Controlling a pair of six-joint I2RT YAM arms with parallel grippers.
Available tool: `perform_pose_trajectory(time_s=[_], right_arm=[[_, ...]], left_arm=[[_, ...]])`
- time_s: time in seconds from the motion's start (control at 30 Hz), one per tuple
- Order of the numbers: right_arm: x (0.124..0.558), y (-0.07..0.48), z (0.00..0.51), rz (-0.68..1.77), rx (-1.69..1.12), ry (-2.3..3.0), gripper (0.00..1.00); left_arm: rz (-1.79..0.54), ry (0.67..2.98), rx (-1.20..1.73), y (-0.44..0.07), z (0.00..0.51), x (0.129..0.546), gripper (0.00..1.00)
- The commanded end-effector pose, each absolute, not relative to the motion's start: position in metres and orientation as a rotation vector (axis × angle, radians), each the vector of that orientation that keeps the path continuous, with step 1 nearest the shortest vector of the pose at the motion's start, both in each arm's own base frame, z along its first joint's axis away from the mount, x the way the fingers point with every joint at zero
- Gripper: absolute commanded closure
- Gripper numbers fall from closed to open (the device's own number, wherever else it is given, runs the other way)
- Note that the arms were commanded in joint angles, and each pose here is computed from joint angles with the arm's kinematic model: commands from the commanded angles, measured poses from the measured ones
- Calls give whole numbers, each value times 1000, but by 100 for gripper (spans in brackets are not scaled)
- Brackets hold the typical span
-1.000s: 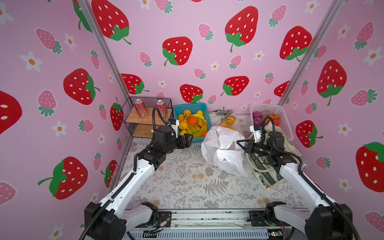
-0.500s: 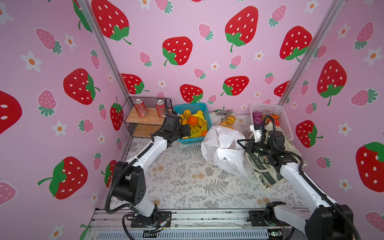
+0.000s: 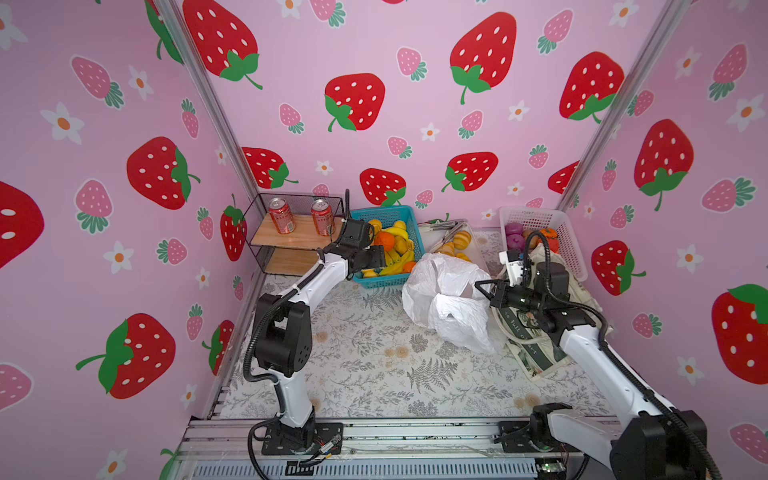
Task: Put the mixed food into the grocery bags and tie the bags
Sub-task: 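Lower the left gripper into the teal basket and grasp an orange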
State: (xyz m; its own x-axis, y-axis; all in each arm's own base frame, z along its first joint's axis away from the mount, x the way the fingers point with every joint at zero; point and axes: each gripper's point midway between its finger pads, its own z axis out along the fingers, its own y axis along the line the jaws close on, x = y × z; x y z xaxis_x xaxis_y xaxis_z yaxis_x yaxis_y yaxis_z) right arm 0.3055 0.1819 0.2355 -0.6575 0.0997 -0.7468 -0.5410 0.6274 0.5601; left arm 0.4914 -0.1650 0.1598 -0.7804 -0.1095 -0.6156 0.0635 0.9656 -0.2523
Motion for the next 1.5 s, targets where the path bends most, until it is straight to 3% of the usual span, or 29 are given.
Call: perform_pose_trajectory(time_s=[0.0,0.17,0.47,1.13,1.23,1.47], right_arm=[[309,180,251,1016,-354,2021,99],[309,181,250,1023,-354,2021,99],[310,181,248,1023,-356,2024,99],[311,182,244,1027,-364,2029,99],[312,183,244,1030,-360,2031,99],[312,182,245,1027,-361,2029,99]], left_arm=[[-258,2464,11,-161,160,502,25],[-138,2464,87,-161,151,524,25],[-267,2433,121,-194,151,567,21],[-105,2343,224,-203,121,638,9],[-120,2340,238,-207,117,640,13],[-168,2324,251,-214,129,638,35]])
